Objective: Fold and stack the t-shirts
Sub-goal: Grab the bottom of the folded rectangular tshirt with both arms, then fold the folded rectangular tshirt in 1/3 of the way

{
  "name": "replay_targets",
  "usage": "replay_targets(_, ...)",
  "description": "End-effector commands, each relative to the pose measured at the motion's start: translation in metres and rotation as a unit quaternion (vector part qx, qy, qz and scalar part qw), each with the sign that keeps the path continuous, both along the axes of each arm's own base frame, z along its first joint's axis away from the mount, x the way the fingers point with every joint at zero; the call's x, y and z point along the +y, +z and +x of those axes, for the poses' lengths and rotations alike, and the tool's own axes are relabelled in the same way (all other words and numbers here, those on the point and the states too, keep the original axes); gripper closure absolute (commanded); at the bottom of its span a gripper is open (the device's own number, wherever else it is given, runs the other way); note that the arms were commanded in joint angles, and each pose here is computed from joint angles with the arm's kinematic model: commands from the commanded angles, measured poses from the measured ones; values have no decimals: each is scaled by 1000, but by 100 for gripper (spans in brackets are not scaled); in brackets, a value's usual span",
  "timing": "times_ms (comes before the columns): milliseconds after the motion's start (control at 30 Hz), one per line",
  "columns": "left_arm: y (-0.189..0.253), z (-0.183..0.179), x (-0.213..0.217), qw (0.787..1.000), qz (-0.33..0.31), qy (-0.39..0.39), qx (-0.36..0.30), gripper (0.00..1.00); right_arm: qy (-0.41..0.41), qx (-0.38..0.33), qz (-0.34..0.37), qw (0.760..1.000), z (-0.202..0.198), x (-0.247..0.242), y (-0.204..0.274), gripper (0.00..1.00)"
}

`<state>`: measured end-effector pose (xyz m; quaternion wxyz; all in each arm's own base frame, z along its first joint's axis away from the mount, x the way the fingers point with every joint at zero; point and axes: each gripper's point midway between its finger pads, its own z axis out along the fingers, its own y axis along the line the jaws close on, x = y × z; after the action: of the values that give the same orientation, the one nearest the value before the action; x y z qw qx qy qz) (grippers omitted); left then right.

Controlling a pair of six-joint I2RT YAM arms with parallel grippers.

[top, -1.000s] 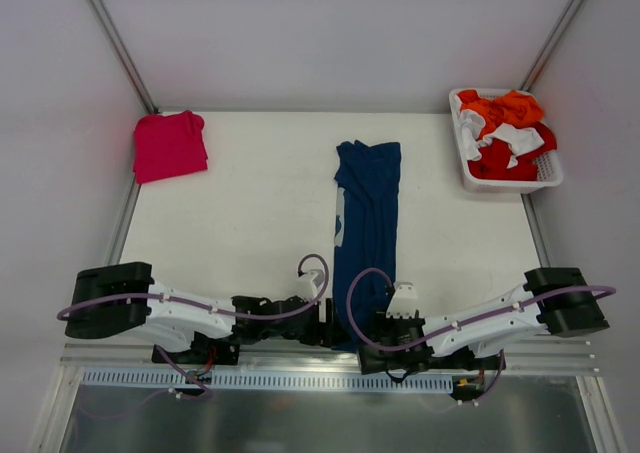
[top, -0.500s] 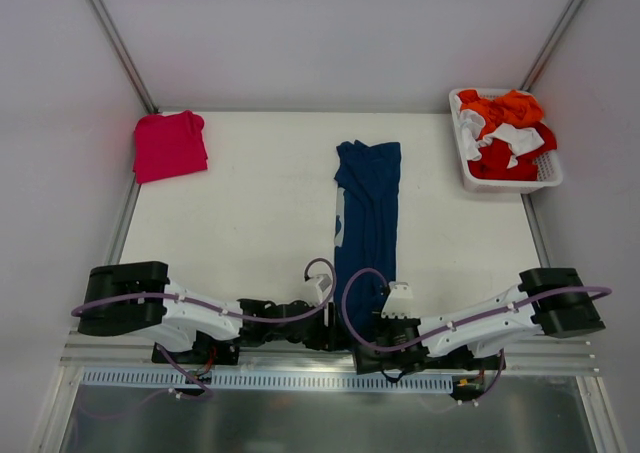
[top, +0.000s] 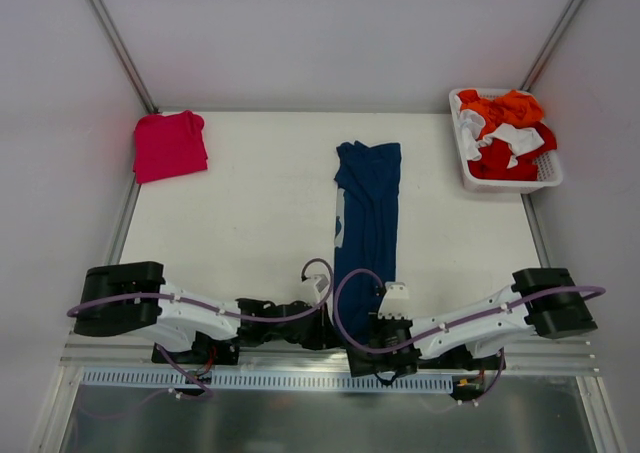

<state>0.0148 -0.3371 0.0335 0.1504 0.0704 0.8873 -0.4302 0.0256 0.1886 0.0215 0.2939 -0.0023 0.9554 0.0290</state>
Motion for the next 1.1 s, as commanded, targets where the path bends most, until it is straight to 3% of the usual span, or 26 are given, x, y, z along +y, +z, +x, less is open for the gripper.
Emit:
replay_targets(0,12,14,6,999,12,30,-36,100,-14,-20,-29,999,2,-14,28,100)
replay_targets(67,29,25,7,997,12,48,-60,100,-14,-32,-30,999,6,-16,41,100)
replay_targets(100,22,31,20,994,51,50,-80,100,-15,-42,-25,999,10,-16,45,99)
replay_targets(300,52,79,34,985,42,99,-133,100,-18,-65,-9,998,30,-25,61,99)
replay_targets(833,39,138,9,981,93,85,-147,100,-46,-91,-56,993,90,-39,66,100)
replay_targets(1067,48,183,0,979,97,96,-152,100,-40,-92,-74,992,130,-32,69,99)
